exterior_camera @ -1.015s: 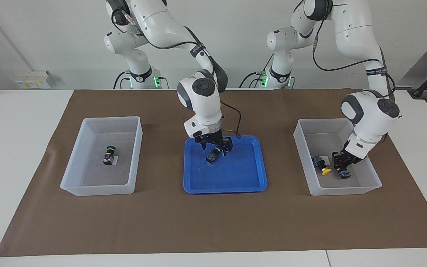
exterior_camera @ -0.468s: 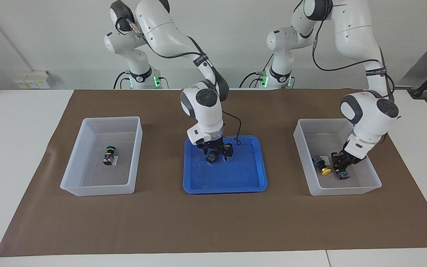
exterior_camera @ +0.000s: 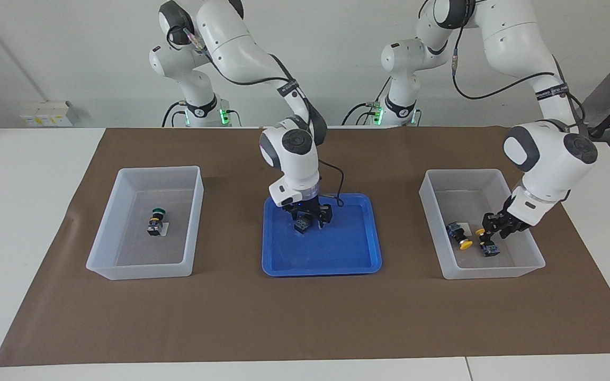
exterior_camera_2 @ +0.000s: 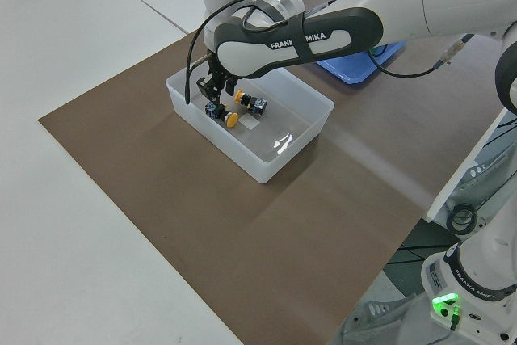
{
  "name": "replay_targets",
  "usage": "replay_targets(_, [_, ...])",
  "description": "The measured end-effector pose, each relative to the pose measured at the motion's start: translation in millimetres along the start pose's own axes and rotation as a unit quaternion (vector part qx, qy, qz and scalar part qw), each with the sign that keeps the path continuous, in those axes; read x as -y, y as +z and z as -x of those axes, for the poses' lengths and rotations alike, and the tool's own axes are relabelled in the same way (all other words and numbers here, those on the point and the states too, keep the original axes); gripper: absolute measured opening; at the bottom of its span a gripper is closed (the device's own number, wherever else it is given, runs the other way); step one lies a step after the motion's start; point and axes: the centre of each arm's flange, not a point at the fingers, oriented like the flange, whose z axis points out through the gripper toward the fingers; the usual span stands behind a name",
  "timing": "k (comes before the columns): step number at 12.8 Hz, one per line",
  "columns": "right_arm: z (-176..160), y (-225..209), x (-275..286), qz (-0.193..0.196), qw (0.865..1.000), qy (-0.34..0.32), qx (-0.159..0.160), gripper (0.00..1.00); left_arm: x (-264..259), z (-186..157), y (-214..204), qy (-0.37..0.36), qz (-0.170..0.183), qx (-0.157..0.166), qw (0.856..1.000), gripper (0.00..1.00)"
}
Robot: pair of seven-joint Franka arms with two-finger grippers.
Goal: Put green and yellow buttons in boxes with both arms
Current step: 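Release the yellow button into the bin while the right gripper grasps a green button, then lift the green button and carry it to the right bin with the right gripper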
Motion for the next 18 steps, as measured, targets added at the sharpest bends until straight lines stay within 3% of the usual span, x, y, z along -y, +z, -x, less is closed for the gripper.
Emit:
replay_targets(4, [-2, -6, 0, -0.003, 1.0, 0.003, -0.002, 0.41, -44, -13, -71, -0.011, 0.009, 0.049, 0.999, 0.48])
replay_targets(7, [-6, -15, -1, -0.007, 1.0, 0.008, -0.005, 0.4, -76, -11, -119, -0.014, 0.01, 0.082, 0.996, 0.48])
replay_targets(10, [-27, -70, -15, -0.009, 1.0, 0.026, -0.008, 0.4, -84, -2, -157, -0.009, 0.002, 0.105, 0.994, 0.48])
replay_targets(13, [-70, -152, -66, -0.007, 0.999, 0.037, -0.011, 0.4, -93, 17, -211, -0.002, -0.01, 0.092, 0.996, 0.5])
replay_targets(14, [-85, -171, -88, -0.002, 0.999, 0.031, -0.012, 0.4, -100, 27, -232, 0.003, -0.015, 0.082, 0.997, 0.54])
replay_targets(15, [-102, -186, -112, 0.002, 1.0, 0.02, -0.012, 0.4, -108, 37, -250, 0.009, -0.019, 0.073, 0.997, 0.65])
replay_targets(18, [-153, -212, -189, 0.021, 0.999, -0.032, -0.011, 0.4, -119, 58, -250, 0.017, -0.022, 0.074, 0.997, 0.7])
